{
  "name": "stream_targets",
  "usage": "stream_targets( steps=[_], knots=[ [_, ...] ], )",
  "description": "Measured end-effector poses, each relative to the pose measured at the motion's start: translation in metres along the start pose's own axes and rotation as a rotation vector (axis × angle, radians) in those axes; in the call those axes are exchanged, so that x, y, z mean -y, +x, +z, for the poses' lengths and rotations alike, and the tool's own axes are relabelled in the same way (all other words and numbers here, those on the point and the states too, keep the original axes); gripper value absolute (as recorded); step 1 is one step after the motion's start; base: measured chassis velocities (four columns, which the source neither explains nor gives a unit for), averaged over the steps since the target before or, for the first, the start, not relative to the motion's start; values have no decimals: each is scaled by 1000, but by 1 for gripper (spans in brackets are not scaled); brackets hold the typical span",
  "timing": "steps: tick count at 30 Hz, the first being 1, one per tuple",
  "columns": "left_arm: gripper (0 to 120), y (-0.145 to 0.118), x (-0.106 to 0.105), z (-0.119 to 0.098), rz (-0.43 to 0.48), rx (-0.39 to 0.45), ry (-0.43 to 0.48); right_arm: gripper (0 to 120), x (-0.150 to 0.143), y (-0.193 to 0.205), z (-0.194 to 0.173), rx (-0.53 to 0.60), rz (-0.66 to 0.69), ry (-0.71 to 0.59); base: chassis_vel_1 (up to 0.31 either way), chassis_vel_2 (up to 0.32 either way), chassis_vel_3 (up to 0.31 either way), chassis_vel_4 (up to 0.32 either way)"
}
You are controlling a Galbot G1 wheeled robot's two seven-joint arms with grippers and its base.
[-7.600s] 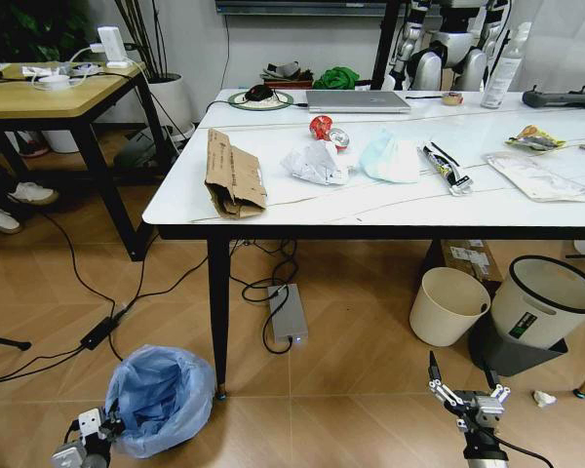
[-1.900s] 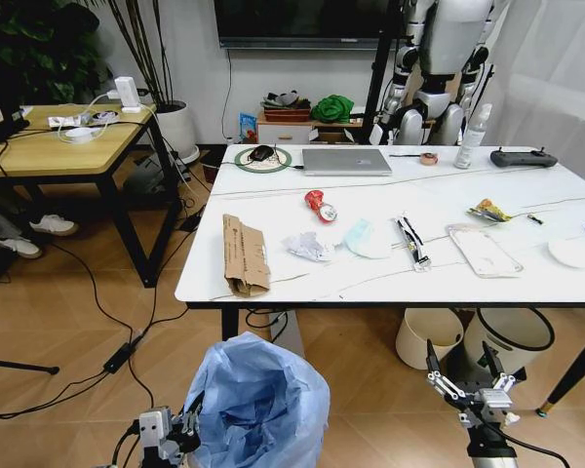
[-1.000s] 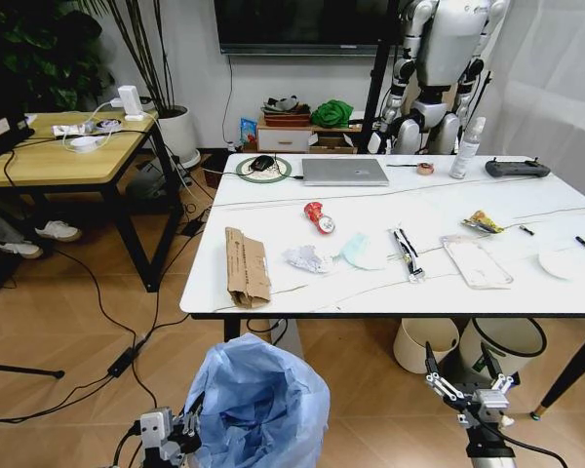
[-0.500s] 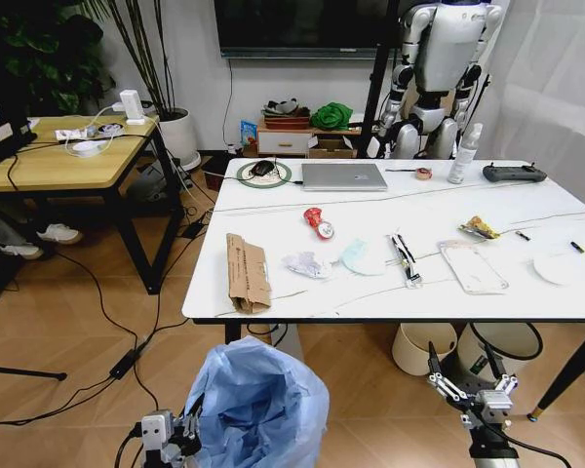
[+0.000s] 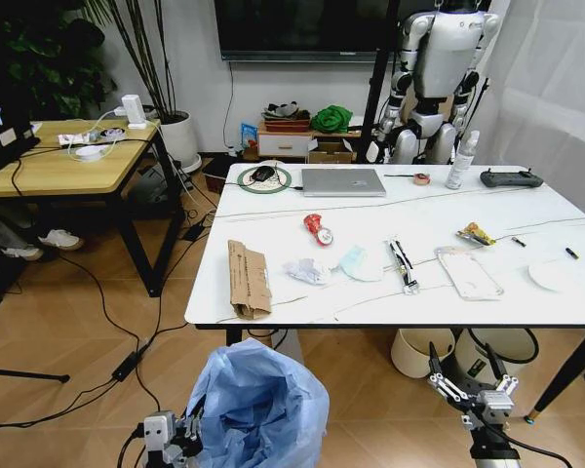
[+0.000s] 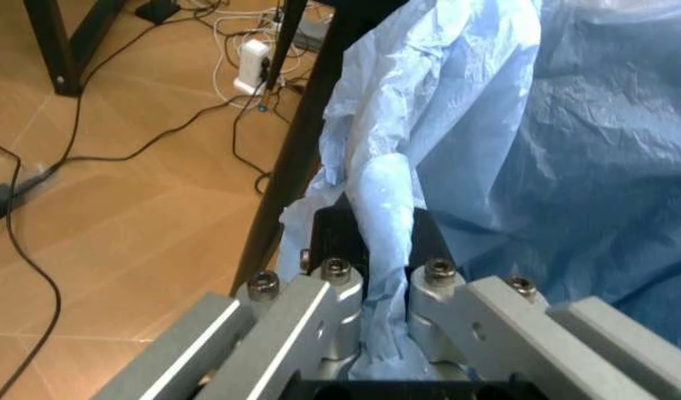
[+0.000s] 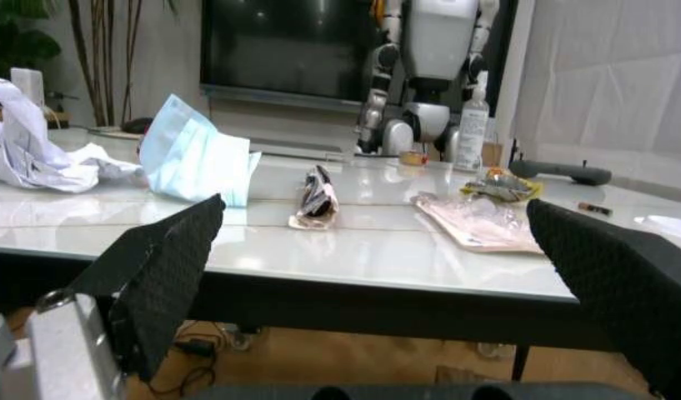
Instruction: Pick up the trash bin and place the trash from the table into it.
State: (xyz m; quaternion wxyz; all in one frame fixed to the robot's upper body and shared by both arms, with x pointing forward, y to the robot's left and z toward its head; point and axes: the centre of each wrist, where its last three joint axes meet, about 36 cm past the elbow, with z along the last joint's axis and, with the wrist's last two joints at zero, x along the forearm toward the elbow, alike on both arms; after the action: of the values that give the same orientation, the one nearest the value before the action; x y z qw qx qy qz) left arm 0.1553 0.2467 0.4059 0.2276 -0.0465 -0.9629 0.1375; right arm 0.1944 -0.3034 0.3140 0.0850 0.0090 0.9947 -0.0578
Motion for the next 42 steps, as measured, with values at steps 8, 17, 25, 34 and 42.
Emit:
stream_targets(
  steps=[8,17,25,34,42],
  knots=[
    [0,2,9,-6,15,59,18,100,-1,0,0,-3,-2,-1,0,0,0,0],
    [0,0,5,-6,23,57,-18,100,-1,0,0,-4,-3,-2,0,0,0,0],
    [0,-2,2,-9,34,42,-34,100,-2,0,0,-4,-6,-5,0,0,0,0],
    [0,-3,1,-12,0,28,-35,100,-2,0,0,-6,-6,-4,0,0,0,0],
    [0,-4,1,-16,-14,-2,-44,100,-1,2,0,-8,-5,0,0,0,0,0]
  ],
)
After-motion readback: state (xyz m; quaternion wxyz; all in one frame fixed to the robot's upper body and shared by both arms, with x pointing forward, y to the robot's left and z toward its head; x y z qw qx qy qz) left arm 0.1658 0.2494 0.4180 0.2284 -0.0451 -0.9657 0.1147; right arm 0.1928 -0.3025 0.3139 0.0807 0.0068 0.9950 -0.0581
